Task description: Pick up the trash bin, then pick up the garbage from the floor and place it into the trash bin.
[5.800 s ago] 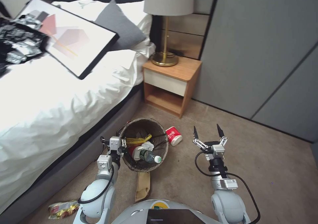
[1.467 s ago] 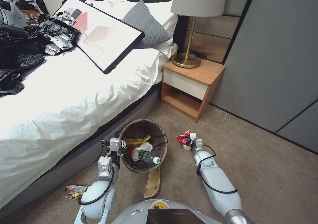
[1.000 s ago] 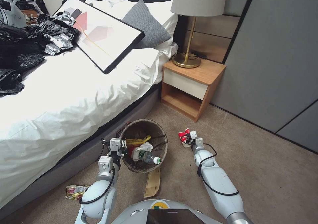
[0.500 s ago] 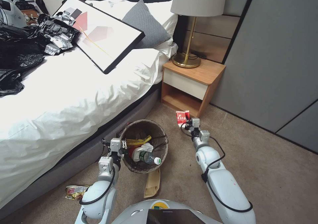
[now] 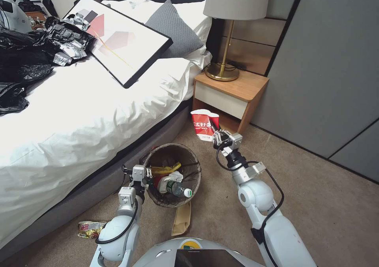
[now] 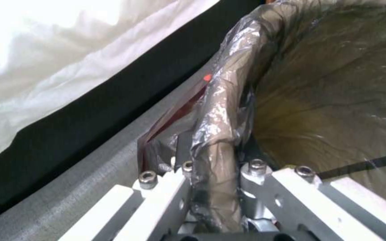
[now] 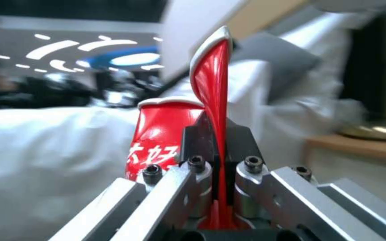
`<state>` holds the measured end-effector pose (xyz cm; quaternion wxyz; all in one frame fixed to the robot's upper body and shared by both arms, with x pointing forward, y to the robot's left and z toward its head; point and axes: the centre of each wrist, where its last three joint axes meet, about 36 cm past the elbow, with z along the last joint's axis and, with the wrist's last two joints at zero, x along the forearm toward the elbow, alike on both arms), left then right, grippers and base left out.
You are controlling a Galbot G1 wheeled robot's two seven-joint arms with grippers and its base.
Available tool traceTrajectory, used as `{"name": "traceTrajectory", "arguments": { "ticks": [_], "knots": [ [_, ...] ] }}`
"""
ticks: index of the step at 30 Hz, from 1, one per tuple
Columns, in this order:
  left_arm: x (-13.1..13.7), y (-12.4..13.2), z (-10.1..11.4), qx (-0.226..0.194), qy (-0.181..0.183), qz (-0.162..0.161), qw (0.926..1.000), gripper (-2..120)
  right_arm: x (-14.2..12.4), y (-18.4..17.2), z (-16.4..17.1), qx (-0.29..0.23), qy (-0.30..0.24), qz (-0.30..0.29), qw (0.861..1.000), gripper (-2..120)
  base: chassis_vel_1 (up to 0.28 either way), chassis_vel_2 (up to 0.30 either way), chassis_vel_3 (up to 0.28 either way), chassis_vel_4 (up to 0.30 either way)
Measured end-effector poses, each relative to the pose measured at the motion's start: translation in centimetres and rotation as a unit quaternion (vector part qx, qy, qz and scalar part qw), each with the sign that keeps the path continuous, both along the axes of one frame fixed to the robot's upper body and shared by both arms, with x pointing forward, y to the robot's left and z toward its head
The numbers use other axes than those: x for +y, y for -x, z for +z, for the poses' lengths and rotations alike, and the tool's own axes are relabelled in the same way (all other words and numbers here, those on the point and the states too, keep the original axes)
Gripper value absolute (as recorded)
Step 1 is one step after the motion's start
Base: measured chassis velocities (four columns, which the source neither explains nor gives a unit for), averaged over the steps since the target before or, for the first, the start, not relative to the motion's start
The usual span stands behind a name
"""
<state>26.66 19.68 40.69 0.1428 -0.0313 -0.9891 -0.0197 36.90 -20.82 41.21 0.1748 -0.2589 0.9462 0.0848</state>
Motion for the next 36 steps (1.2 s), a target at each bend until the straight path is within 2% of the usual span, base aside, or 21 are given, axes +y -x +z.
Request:
{"name": "traceTrajectory", "arguments": {
  "ticks": [1, 2, 7, 10, 21, 33, 36],
  "knots": [
    [0.0, 0.0, 0.0, 0.0, 0.0, 0.0, 1.0, 2, 0.2, 0.3, 0.1, -0.008, 0.0, 0.018, 1.0, 0, 0.0, 0.0, 0.0, 0.0],
    [-0.1, 0.0, 0.0, 0.002, 0.001, -0.002, 1.0, 2, 0.9, 1.0, 0.1, -0.02, 0.007, 0.067, 0.997, 0, 0.0, 0.0, 0.0, 0.0],
    [-0.2, 0.0, 0.0, 0.002, 0.002, -0.004, 1.0, 2, 2.8, 2.1, -1.2, -0.013, 0.022, 0.117, 0.993, 0, 0.0, 0.0, 0.0, 0.0],
    [-0.2, 0.0, 0.1, 0.002, 0.002, -0.003, 1.0, 2, 4.2, 2.8, -3.4, 0.008, 0.041, 0.137, 0.99, 0, 0.0, 0.0, 0.0, 0.0],
    [-0.2, 0.0, 0.1, 0.002, 0.003, -0.002, 1.0, 2, 5.5, 3.0, -7.6, 0.047, 0.06, 0.145, 0.986, 0, 0.0, 0.0, 0.0, 0.0],
    [-0.2, 0.1, 0.3, 0.0, 0.004, -0.002, 1.0, 2, 5.5, 2.7, -9.9, 0.068, 0.077, 0.133, 0.986, 0, 0.0, 0.0, 0.0, 0.0],
    [-0.2, 0.1, 0.4, -0.002, 0.004, -0.002, 1.0, 2, 5.4, 2.7, -10.4, 0.076, 0.084, 0.131, 0.985, 8, 0.0, 0.0, 0.0, 0.0]
  ]
}}
